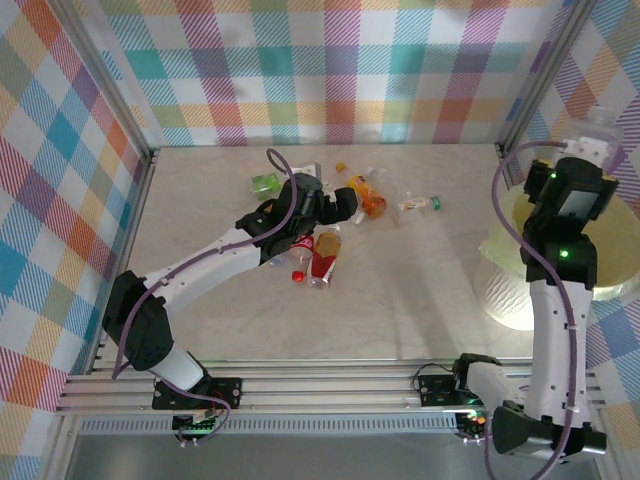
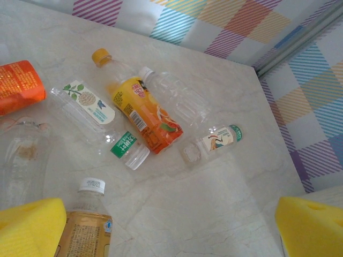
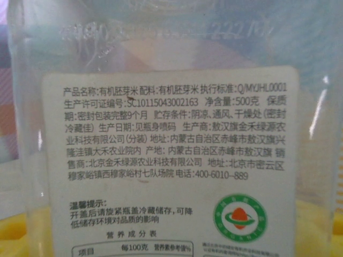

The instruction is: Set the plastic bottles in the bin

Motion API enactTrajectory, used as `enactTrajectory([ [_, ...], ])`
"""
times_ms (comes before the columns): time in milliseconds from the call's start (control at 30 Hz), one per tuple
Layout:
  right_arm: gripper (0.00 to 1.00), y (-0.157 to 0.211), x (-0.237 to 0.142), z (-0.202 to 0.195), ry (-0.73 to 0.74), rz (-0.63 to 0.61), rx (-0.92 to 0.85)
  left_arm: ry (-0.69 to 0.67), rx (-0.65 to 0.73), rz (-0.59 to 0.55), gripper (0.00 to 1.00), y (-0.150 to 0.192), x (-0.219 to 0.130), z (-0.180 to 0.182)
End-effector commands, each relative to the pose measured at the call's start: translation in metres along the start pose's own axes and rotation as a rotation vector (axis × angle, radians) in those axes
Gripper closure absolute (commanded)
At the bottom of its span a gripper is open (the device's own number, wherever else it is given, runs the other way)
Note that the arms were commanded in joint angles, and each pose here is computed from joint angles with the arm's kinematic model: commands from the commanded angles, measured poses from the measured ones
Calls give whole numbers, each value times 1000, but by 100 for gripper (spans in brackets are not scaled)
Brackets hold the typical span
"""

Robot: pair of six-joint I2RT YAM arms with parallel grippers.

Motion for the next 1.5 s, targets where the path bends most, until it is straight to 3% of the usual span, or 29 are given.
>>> enactTrajectory([
  [0,34,26,10,-22,97,98,79,-9,24,-18,0,-11,-5,-8],
  [367,24,115,32,-35,194,383,134,-36,58,40,0,-4,-8,-6],
  [667,17,158,43,-38,235,504,114,-71,61,60,0,-1,-13,3],
  [1000,0,151,44,-26,152,488,148,-137,37,4,0,-5,-21,21],
  [1467,0,109,15,-32,91,397,213,-184,45,-34,0,-7,-16,35],
])
Point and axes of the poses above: each hand's point on the last joint's axis, 136 mm out from that joint toward the fingers, its own x axis out along the fingers, its own z axis along the line the jaws close on, y = z × x, the point moved 1 cm from there along -x, back along the fingers, and after that the axes turned 7 degrees about -x, right-handed, at the moved point
